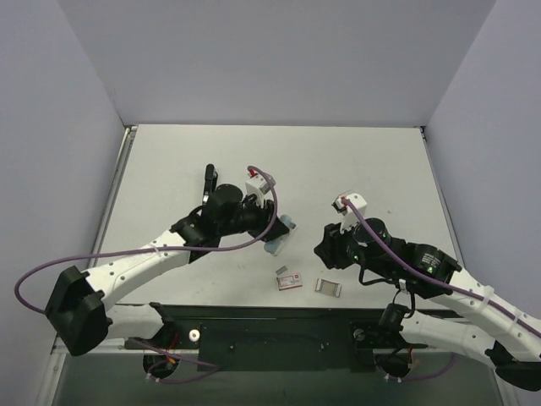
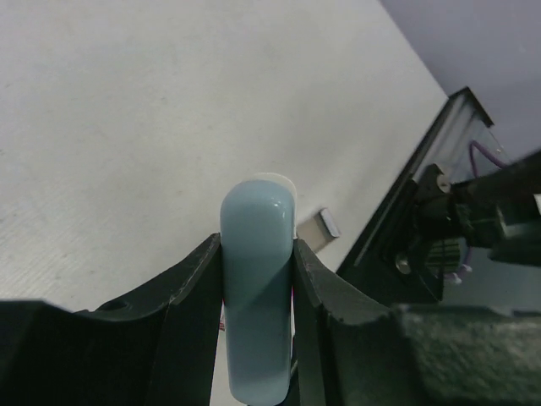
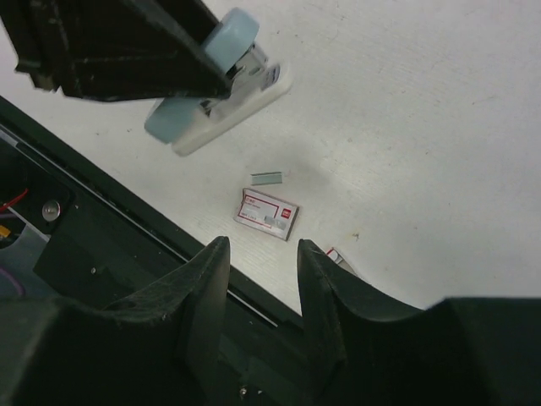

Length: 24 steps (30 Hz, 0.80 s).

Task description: Unload the staples from the stapler

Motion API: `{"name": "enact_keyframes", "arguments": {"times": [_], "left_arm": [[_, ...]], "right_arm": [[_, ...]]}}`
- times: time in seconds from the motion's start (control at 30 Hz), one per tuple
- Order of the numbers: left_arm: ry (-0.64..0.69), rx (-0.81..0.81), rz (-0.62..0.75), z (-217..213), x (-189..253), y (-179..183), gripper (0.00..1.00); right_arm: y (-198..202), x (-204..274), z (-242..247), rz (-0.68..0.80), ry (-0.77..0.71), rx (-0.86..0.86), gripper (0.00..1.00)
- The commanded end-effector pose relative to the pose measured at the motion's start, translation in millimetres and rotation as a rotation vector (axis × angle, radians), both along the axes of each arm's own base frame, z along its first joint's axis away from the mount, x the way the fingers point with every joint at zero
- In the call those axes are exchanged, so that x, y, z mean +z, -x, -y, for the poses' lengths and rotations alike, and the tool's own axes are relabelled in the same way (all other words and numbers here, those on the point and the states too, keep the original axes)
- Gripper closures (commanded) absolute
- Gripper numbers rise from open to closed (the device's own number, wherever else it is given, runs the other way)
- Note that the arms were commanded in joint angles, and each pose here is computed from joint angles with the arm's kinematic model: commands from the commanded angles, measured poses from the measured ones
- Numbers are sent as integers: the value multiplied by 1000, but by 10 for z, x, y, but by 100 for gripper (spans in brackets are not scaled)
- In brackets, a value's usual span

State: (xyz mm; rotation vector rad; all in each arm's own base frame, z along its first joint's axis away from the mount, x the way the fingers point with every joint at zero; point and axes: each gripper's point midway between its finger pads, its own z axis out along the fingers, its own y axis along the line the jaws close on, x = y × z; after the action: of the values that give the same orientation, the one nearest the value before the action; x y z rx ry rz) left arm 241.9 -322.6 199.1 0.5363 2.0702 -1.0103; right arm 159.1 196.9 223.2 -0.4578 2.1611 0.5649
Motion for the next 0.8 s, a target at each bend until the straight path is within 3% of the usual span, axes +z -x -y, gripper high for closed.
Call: {"name": "enact_keyframes", "arguments": {"times": [0.0, 0.4, 0.77], "left_arm": [[148, -150, 100, 158, 493, 427, 100], [226, -409, 126, 121, 517, 1404, 100], [359, -520, 99, 45, 484, 1758, 100]], "right_arm": [[40, 190, 57, 36, 15, 44, 66], [621, 528, -211, -14, -104, 427, 64], [841, 502, -448, -51, -117, 605, 64]]}}
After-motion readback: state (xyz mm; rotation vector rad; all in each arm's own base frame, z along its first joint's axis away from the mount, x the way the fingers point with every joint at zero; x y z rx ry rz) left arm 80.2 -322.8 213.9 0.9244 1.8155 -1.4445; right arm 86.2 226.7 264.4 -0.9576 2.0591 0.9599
